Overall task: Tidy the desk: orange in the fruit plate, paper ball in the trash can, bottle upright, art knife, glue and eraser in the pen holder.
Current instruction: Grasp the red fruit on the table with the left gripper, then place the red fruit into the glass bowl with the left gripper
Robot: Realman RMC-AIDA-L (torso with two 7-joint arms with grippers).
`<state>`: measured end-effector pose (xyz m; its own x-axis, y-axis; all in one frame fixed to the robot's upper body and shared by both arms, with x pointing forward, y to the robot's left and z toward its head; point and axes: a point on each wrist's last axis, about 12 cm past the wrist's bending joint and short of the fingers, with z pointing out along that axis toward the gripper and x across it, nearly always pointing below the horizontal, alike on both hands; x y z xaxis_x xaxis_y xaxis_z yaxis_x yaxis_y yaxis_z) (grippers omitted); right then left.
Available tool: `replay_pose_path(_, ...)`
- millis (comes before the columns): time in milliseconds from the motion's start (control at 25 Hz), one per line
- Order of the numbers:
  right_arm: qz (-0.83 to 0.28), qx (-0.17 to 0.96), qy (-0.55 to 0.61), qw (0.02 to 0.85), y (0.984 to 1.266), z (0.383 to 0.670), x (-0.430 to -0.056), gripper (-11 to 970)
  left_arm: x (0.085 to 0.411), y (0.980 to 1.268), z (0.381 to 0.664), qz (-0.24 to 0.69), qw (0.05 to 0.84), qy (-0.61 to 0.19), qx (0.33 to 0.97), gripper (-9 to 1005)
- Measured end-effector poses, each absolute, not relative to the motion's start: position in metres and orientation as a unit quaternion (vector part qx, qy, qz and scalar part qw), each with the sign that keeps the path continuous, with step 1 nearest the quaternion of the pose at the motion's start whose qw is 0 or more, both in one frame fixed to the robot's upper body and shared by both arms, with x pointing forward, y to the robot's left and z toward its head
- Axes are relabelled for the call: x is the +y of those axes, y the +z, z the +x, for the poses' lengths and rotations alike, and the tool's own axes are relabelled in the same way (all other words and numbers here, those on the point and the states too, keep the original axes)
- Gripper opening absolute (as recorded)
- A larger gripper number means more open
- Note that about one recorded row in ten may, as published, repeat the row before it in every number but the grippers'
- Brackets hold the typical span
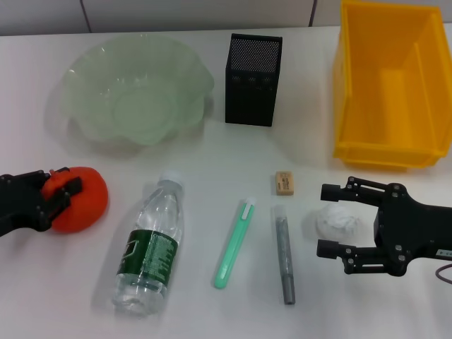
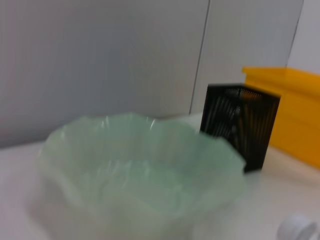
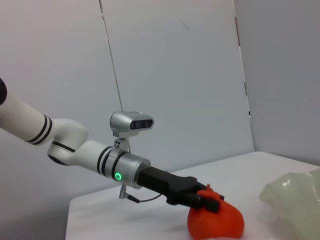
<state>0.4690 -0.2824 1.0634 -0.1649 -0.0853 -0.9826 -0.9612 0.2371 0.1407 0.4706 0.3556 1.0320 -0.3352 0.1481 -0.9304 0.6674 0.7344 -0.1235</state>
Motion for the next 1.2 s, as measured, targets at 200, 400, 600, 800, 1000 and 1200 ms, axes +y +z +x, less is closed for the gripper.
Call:
replay_pose_path(200, -0.417, 0.616, 0.448, 0.496, 1.065, 0.469, -0.285, 835, 0.356, 1.053, 0.470, 0.257, 0.565, -0.288, 0.729, 266)
replay_pose_path(400, -0.396, 0.605, 0.453, 0.521, 1.071, 0.466, -0.292, 834, 0.350, 1.080, 0.495, 0.257, 0.618, -0.299, 0.681, 233)
replay_pose_path(600, -0.381, 0.583, 0.465, 0.547, 1.082, 0.460, -0.302, 834, 0.308, 1.088, 0.567, 0.251, 0.617, -0.269, 0.696, 173)
replay_pose_path(800, -0.369, 0.584, 0.460, 0.558, 1.090, 0.461, -0.312, 835, 0.273, 1.088, 0.608, 0.244, 0.602, -0.237, 0.723, 153)
replay_pose_path(1000, -0.366, 0.611, 0.457, 0.533, 1.103, 0.467, -0.321, 835, 0.260, 1.087, 0.617, 0.257, 0.593, -0.226, 0.729, 269)
replay_pose_path(1200, -0.383, 0.639, 0.444, 0.498, 1.124, 0.478, -0.327, 835, 0.272, 1.085, 0.606, 0.258, 0.596, -0.231, 0.724, 380)
